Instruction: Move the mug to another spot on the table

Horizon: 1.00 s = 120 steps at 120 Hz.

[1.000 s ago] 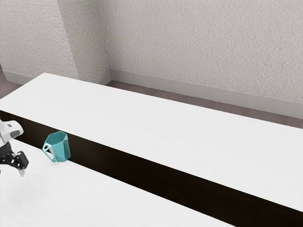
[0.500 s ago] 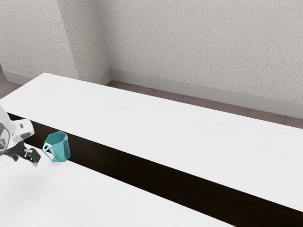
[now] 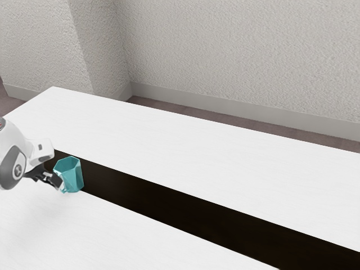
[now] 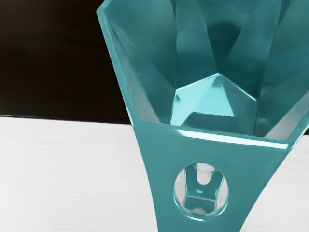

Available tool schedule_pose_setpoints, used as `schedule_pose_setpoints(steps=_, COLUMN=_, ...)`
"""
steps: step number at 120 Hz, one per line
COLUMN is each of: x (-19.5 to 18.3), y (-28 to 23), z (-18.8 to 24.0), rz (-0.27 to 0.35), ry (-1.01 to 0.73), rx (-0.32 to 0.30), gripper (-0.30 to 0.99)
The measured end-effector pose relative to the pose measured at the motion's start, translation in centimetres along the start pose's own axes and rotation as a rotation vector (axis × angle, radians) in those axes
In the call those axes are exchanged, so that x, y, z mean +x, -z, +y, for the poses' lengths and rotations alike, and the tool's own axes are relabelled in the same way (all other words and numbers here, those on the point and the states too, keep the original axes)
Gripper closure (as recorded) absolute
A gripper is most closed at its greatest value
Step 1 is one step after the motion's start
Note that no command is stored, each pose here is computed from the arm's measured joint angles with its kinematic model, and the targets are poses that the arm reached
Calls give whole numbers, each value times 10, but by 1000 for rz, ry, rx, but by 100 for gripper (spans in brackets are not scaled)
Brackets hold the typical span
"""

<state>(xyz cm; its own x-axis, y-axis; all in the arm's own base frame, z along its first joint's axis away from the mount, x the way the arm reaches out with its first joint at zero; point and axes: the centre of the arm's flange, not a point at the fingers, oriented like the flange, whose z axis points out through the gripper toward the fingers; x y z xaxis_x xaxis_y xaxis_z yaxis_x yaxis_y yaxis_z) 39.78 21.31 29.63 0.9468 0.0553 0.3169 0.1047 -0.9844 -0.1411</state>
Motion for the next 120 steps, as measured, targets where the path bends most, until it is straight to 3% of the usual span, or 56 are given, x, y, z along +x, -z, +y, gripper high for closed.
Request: schedule_pose_setpoints(steps=120, x=17, y=-18, z=17, rz=5, ry=-57, rx=-30, gripper=2)
